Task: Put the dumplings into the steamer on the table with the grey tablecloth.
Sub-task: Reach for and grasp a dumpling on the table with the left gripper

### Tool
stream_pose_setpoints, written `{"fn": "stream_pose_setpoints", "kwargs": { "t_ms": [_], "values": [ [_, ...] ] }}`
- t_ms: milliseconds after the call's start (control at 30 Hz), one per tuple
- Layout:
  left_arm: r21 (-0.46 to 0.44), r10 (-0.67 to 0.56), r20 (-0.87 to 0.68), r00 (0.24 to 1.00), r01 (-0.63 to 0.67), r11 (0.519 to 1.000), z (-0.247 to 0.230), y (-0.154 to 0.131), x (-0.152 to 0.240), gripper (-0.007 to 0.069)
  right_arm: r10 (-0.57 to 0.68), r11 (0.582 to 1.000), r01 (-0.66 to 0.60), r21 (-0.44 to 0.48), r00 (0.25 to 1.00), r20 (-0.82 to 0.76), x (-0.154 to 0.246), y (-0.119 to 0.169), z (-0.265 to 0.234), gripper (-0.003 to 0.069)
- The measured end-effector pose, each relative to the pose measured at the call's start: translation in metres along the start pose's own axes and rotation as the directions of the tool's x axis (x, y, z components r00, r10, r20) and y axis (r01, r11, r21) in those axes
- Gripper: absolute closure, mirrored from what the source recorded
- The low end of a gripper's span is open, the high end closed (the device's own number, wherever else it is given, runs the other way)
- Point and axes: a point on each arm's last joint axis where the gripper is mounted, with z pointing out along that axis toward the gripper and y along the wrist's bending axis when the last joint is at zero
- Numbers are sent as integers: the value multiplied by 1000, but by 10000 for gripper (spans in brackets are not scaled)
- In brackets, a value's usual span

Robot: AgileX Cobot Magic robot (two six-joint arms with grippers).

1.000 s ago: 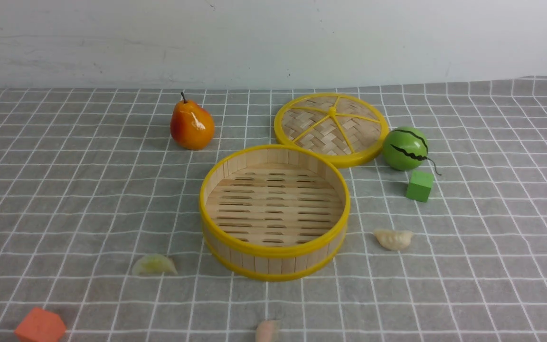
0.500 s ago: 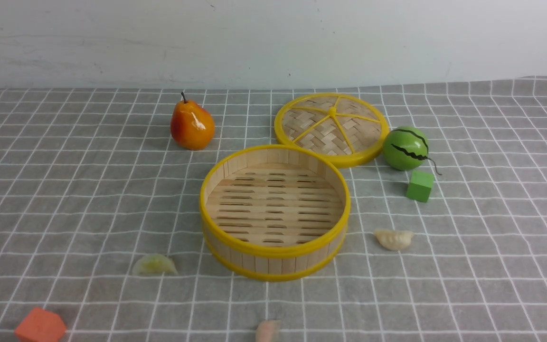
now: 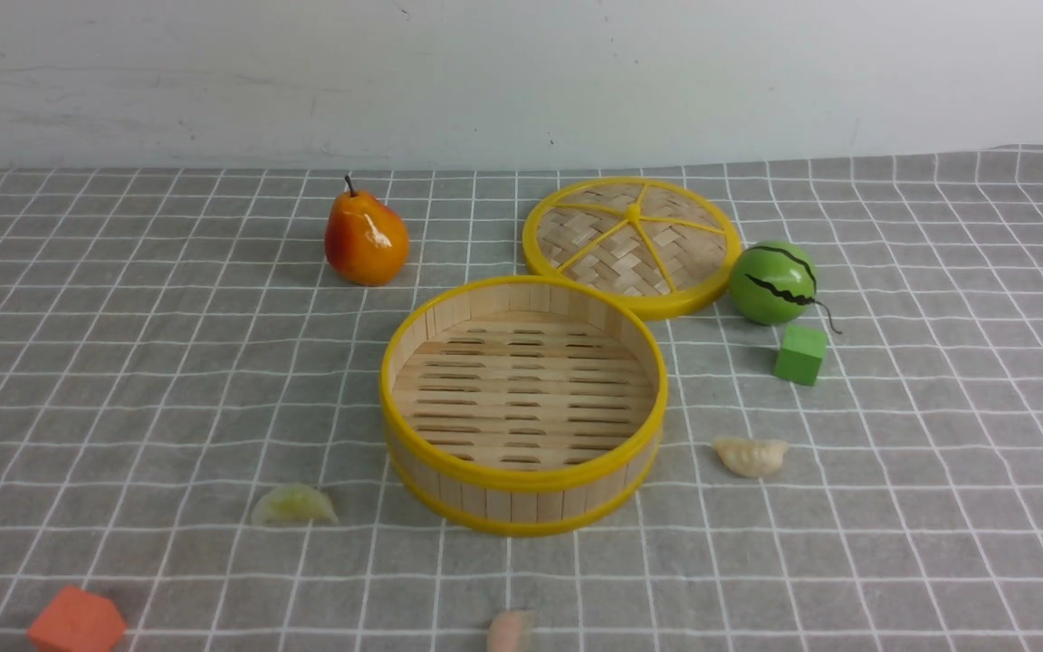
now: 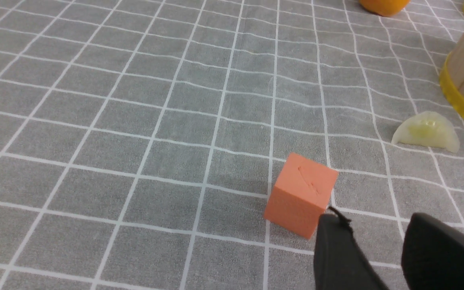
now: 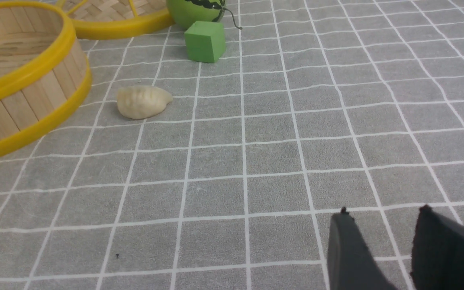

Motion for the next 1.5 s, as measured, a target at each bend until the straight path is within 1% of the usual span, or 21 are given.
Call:
{"fn": "stream_pose_setpoints", "kwargs": {
  "t_ms": [200,333,367,400,433,500,567,600,633,700,767,867,933,1033,1100,1167,1200,1267,1367,1433,1500],
  "values": [
    [42,-65,69,995,62,997,0,-3,-7,387,2,1000,-2,-1,1000,0,0,0,0,419],
    [98,-204,95,974,195,976,-1,-7,-10,387,57,998,-57,-21,998,-2,0,2,0,419],
    [139,-334,95,938,320,937,-1,-9,-12,387,144,988,-145,-47,990,-9,0,4,0,419],
    [187,-499,82,862,479,858,-2,-11,-15,387,257,963,-258,-77,966,-22,0,7,0,419],
    [220,-615,64,786,590,777,-2,-12,-17,387,393,911,-397,-110,918,-49,0,11,-1,419],
    [267,-792,15,610,761,591,-3,-14,-20,387,615,764,-626,-154,780,-118,1,18,-1,419],
    [283,-859,-15,512,826,488,-4,-14,-21,387,714,661,-731,-169,682,-159,0,21,-2,419],
    [291,-900,-40,435,866,405,-4,-15,-22,387,768,588,-789,-178,613,-186,0,23,-2,419],
    [296,-920,-56,387,887,355,-4,-15,-23,387,802,531,-826,-188,562,-204,-2,25,-3,419],
    [299,-939,-75,336,906,300,-4,-15,-23,387,818,500,-843,-198,535,-211,-3,26,-3,419],
    [301,-948,-81,309,914,272,-5,-15,-24,387,814,506,-838,-205,543,-207,-4,26,-3,419],
    [303,-958,-93,273,924,234,-5,-15,-24,387,793,549,-805,-225,587,-166,-6,24,-3,419],
    [303,-952,-100,290,920,249,-5,-17,-25,387,771,580,-780,-236,619,-150,-7,24,-3,419],
    [352,-871,-88,483,833,427,-16,-25,-42,387,714,644,-717,-265,688,-126,-13,25,-5,424],
    [408,-761,-34,647,704,581,-30,-32,-64,391,661,695,-649,-311,746,-81,-28,28,-13,461],
    [408,-631,-23,776,583,702,-39,-41,-89,438,562,778,-534,-331,827,-17,-54,31,-20,554],
    [381,-585,-50,810,556,738,-37,-44,-96,461,528,802,-501,-326,849,-5,-66,33,-20,601],
    [326,-482,-122,868,494,806,-31,-50,-118,543,399,873,-383,-303,917,-11,-91,37,-16,670],
    [254,-359,-241,902,416,873,-16,-55,-134,638,229,924,-246,-293,969,-90,-116,45,-4,678],
    [202,-188,-359,914,274,940,-1,-58,-154,639,25,938,-108,-328,969,-247,-136,53,14,678],
    [177,-98,-440,892,193,965,10,-57,-161,639,-84,927,-60,-370,929,-360,-143,58,28,678]
  ]
}}
